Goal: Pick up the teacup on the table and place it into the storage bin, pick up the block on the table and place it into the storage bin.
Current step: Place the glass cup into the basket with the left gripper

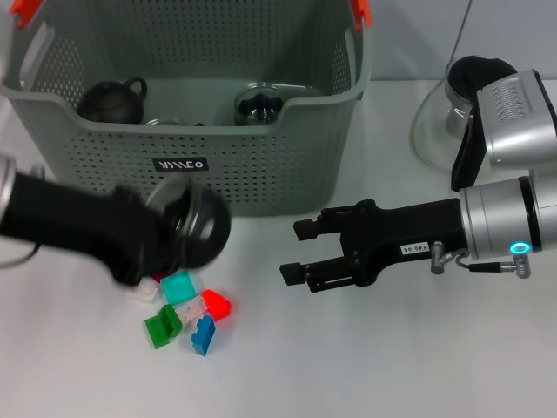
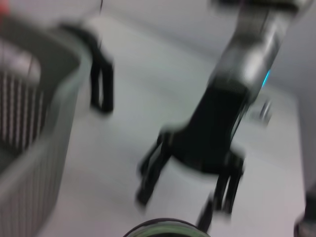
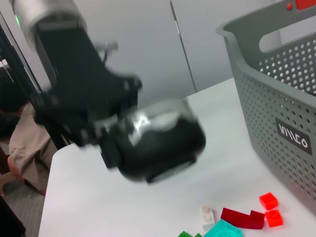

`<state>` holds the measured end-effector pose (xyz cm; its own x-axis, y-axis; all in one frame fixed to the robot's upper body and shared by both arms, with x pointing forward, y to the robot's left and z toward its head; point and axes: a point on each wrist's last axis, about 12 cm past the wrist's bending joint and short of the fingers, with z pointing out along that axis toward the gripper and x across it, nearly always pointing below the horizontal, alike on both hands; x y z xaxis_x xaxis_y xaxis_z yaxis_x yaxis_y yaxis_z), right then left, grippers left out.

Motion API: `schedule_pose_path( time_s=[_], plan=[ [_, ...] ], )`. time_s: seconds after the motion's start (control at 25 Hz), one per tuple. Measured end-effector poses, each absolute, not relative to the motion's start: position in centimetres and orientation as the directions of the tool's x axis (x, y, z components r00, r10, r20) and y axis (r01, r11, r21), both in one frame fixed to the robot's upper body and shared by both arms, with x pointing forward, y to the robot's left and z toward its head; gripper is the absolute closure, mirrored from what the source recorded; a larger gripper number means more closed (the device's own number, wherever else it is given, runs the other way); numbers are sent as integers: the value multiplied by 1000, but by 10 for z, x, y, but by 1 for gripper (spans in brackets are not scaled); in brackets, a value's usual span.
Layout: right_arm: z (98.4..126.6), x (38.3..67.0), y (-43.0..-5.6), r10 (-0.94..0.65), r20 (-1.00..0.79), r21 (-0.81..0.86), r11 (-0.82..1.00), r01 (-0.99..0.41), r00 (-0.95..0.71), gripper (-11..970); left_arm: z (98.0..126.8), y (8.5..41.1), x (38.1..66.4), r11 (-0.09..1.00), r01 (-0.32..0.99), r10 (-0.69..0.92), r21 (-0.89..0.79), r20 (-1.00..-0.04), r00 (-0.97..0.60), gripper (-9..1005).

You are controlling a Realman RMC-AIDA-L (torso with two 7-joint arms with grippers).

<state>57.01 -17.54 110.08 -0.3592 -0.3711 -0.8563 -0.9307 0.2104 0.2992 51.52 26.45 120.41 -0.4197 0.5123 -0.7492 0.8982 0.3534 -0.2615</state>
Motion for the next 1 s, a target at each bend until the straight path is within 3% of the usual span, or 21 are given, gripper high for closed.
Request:
schedule_pose_path(
  time_s=[0.24, 0.4, 0.72, 1.0],
  plan=[
    [1099, 568, -177, -377, -849, 313, 205, -927, -370, 155, 1239, 252, 543, 343, 923, 401, -172, -862, -310, 953],
    [1098, 566, -180, -377, -846, 321, 205, -924, -378, 155, 1247, 242, 574, 410, 906, 380, -110, -882, -279, 953],
    [1095, 564, -181, -389, -840, 322, 205, -924, -379, 155, 1230, 211, 652, 558, 828, 406, -48, -855, -323, 952],
    [1095, 564, -181, -390, -841, 317, 206, -926, -375, 156, 1207, 189, 681, 644, 761, 481, 80, -815, -322, 952]
  ],
)
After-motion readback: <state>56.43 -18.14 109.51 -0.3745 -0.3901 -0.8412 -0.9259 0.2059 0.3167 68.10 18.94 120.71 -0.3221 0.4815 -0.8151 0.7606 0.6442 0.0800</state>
